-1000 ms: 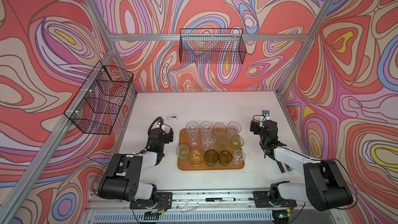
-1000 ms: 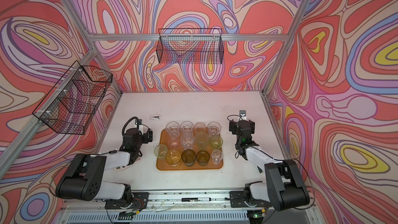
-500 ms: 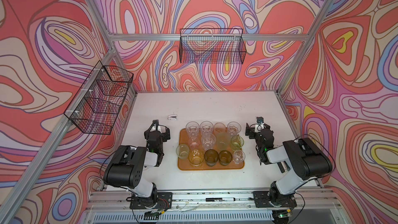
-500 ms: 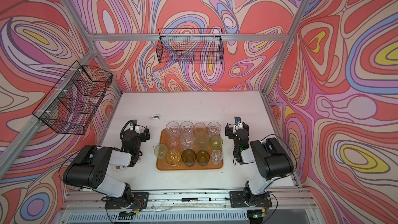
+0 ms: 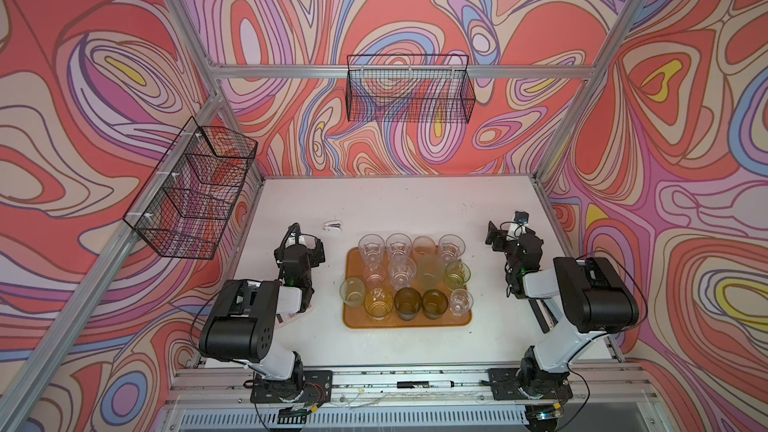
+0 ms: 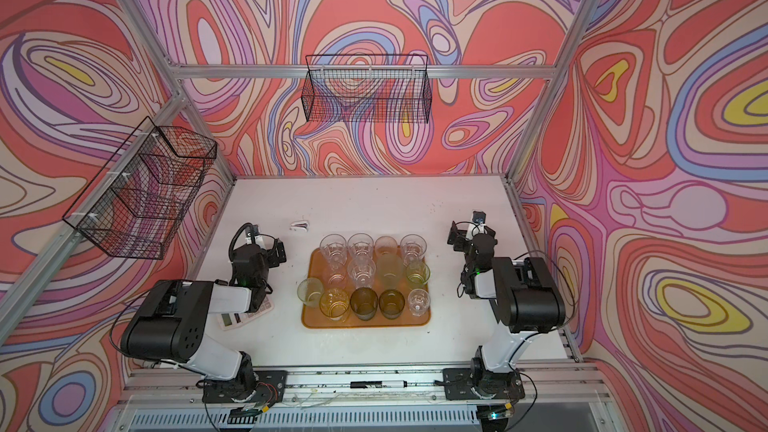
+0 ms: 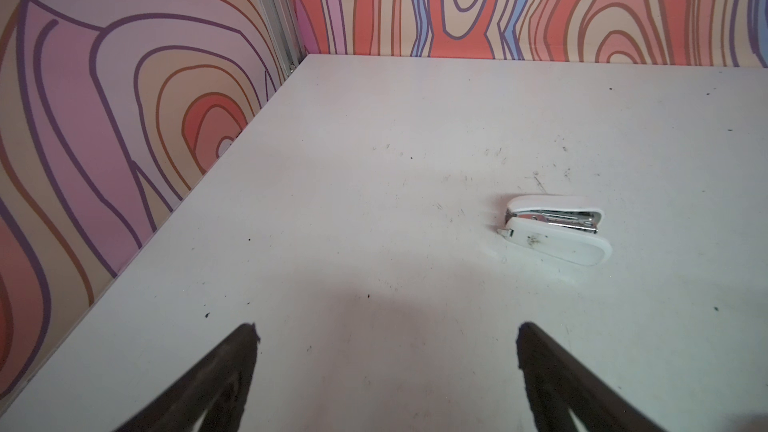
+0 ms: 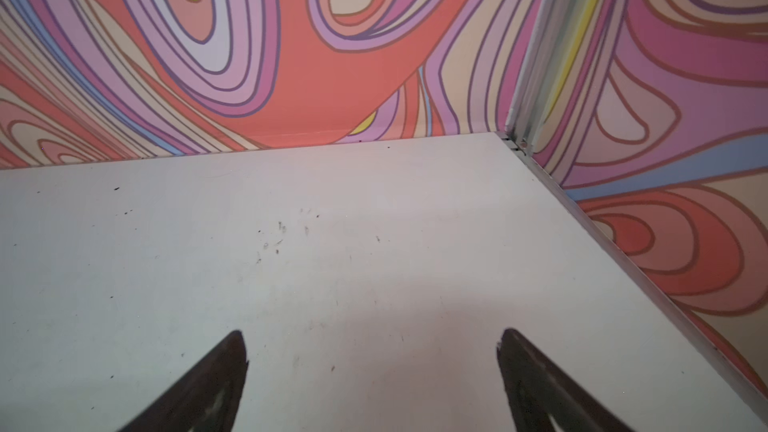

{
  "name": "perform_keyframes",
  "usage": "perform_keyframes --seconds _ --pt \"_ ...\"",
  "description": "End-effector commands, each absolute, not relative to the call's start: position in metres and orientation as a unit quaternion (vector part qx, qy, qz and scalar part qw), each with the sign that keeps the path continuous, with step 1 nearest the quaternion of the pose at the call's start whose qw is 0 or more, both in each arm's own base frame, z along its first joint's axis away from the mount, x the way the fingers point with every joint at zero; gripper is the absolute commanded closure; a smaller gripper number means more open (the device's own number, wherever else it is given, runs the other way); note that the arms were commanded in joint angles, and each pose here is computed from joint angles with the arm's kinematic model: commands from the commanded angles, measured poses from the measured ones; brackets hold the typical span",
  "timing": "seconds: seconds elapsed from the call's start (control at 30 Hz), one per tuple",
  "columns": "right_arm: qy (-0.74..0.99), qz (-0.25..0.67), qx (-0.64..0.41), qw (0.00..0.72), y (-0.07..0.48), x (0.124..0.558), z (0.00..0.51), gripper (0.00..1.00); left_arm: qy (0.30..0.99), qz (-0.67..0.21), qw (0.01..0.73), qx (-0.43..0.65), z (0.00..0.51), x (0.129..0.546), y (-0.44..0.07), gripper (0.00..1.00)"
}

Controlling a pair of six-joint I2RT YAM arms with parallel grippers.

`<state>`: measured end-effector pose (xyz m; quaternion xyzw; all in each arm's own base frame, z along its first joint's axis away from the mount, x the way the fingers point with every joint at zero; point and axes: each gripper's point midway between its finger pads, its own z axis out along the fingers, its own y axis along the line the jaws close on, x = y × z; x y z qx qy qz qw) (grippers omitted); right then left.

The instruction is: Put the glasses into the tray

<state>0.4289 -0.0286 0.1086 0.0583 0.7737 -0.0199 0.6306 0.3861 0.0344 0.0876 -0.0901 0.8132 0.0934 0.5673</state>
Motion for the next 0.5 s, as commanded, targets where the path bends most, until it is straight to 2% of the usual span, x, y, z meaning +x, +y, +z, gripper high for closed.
perform_keyframes --seconds 0.0,0.47 --pt "0.778 -0.024 0.103 0.619 -0.038 0.415 0.097 0.02 0.809 0.089 0.574 -0.091 0.092 0.387 0.034 0.00" --pt "0.792 -0.023 0.080 0.605 -0.028 0.424 0.093 0.02 0.812 0.078 0.573 -0.074 0.091 0.388 0.027 0.00"
